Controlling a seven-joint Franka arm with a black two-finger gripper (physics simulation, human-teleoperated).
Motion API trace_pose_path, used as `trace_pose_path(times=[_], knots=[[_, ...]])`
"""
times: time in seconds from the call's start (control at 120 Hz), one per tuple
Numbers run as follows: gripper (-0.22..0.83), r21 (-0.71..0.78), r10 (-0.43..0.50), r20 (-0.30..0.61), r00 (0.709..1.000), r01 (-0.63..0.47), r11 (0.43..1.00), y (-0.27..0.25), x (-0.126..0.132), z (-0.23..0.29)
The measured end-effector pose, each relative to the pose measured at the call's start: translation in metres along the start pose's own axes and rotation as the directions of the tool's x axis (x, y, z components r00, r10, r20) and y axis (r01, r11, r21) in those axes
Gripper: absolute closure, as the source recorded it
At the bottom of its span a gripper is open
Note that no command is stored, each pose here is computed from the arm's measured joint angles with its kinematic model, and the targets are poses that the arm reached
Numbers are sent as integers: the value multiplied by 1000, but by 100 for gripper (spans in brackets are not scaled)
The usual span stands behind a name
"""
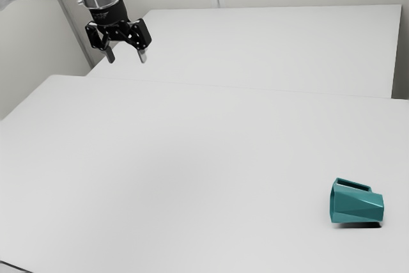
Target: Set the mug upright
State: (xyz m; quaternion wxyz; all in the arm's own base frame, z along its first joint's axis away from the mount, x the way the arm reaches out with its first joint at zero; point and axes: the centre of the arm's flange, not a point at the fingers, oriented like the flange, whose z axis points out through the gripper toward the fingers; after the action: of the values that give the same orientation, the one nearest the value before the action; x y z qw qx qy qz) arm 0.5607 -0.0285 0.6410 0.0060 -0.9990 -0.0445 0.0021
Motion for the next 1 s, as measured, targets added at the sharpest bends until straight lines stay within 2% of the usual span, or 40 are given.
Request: trace_pose_path(times=[0.217, 0.342, 0.5, 0.633, 0.8, 1.0], knots=[[2, -23, 1, 4, 1000, -1, 1000, -1, 0, 1], [2, -106, 16, 20, 1000, -14, 994, 4, 1, 5], [2, -233, 50, 45, 998, -38, 972, 16, 4, 40], [2, -368, 78, 51, 996, -54, 928, 30, 6, 73], [2, -536, 113, 64, 992, -62, 842, 46, 2, 111], [2, -639, 162, 30, 986, -106, 762, 69, -2, 138]])
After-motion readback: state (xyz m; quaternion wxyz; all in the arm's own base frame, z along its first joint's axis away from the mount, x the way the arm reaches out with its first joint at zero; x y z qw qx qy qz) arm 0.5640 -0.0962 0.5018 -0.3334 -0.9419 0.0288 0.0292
